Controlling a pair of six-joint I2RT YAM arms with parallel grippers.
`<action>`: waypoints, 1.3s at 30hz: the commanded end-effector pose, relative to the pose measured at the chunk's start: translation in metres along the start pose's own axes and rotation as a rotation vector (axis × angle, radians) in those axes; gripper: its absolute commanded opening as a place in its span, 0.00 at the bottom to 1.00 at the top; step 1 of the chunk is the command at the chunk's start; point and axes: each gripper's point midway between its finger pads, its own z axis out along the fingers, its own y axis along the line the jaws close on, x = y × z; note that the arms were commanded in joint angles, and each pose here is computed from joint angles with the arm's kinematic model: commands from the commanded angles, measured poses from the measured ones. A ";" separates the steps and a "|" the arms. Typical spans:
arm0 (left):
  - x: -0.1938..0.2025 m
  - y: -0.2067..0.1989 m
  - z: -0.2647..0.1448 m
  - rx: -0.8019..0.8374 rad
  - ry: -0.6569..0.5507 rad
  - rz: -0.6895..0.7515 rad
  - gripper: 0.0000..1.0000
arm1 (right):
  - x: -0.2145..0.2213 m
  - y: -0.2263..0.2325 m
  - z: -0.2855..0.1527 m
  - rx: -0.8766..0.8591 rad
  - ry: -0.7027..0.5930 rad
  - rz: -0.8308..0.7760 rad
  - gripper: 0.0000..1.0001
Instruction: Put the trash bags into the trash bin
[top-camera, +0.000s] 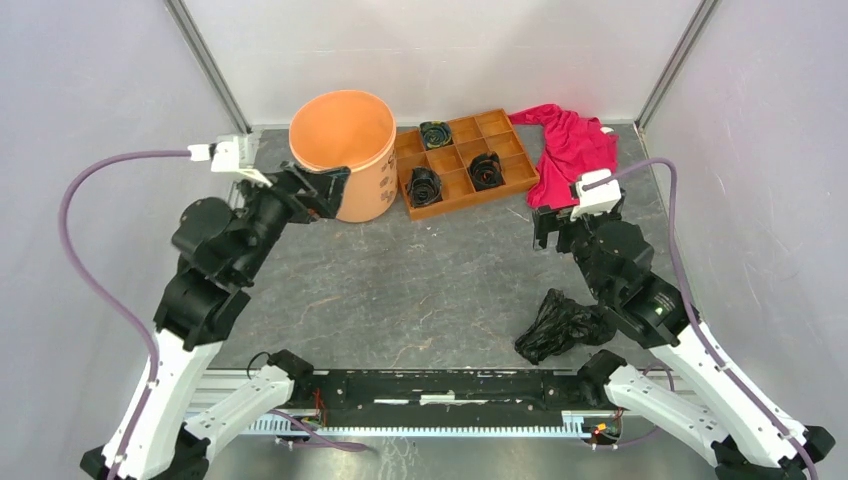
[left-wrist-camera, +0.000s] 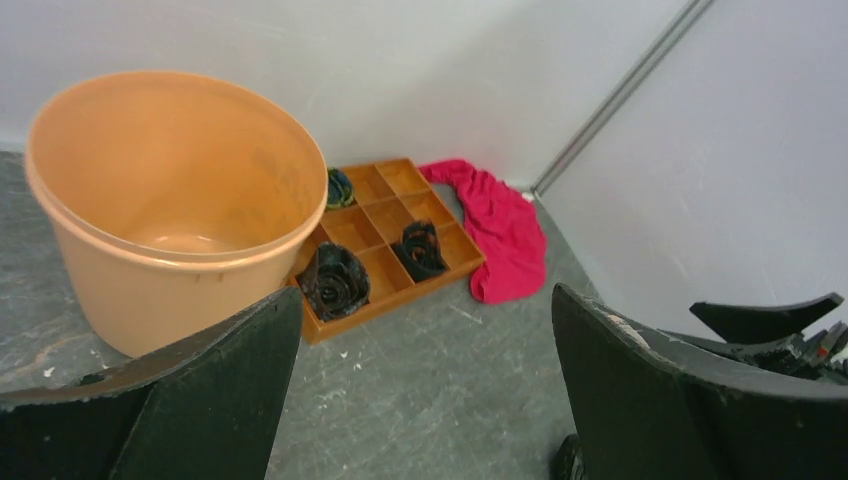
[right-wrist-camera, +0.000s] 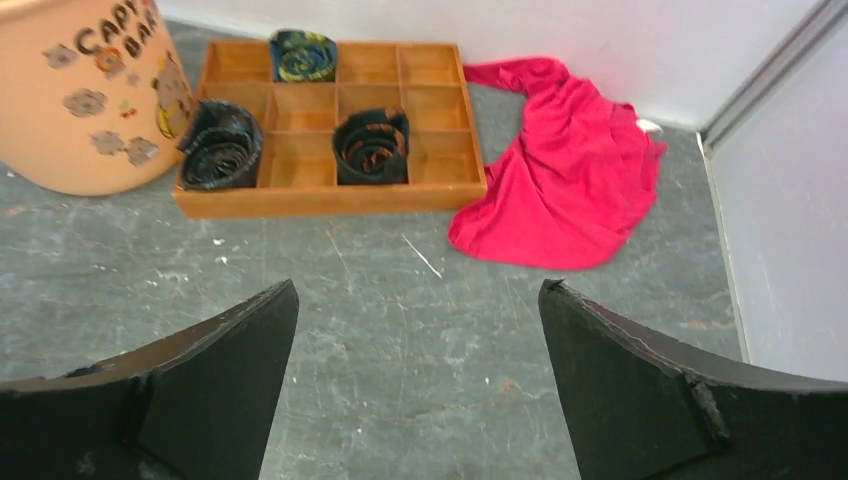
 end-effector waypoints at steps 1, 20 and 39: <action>0.018 -0.013 0.024 0.074 0.095 0.069 1.00 | 0.017 -0.014 0.002 0.096 0.060 0.010 0.98; 0.101 -0.012 0.063 0.197 0.282 0.120 1.00 | 0.216 -0.041 -0.041 0.482 0.669 0.089 0.98; 0.125 -0.009 0.056 0.238 0.330 0.132 1.00 | 0.272 0.083 -0.001 -0.204 0.773 0.123 0.34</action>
